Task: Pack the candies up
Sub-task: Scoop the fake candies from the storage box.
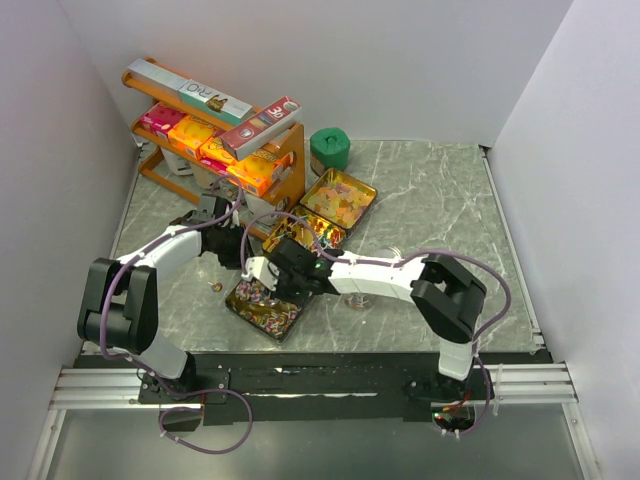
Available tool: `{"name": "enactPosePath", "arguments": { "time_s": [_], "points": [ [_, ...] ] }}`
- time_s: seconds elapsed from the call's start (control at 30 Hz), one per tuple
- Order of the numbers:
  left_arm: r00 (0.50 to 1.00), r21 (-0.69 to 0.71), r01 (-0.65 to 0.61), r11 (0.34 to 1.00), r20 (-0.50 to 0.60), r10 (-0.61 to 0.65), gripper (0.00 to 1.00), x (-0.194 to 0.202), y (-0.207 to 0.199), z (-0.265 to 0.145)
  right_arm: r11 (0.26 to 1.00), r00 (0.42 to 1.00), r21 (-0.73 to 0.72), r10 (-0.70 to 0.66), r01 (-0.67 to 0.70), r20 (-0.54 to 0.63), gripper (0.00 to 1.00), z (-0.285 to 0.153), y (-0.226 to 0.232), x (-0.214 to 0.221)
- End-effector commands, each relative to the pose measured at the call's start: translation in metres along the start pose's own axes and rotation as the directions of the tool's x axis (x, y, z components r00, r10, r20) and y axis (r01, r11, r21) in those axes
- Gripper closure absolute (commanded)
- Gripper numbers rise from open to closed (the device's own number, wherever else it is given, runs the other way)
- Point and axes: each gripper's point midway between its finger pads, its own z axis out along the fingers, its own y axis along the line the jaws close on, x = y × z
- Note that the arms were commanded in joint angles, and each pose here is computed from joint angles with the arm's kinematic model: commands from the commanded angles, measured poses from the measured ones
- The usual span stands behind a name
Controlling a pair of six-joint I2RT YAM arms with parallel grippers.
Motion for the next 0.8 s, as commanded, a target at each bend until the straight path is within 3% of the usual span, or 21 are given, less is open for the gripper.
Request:
{"name": "enactPosePath", "arguments": {
  "time_s": [0.0, 0.5, 0.77],
  "points": [
    [0.997, -0.002, -0.017, 1.000, 0.078, 0.017, 0.66, -0.020, -0.009, -0.012, 0.998, 0.993, 0.069, -0.021, 0.013, 0.113, 1.00, -0.025, -0.015, -0.025],
    [0.994, -0.003, -0.023, 1.000, 0.110, 0.023, 0.46, -0.031, -0.015, -0.022, 0.994, 0.985, 0.105, -0.055, 0.039, 0.163, 1.00, -0.056, -0.014, -0.029],
    [0.986, -0.042, -0.015, 0.999, 0.164, 0.021, 0.19, -0.039, -0.015, -0.039, 0.989, 0.987, 0.144, -0.043, 0.020, 0.156, 1.00, -0.091, -0.016, -0.031]
  ]
}}
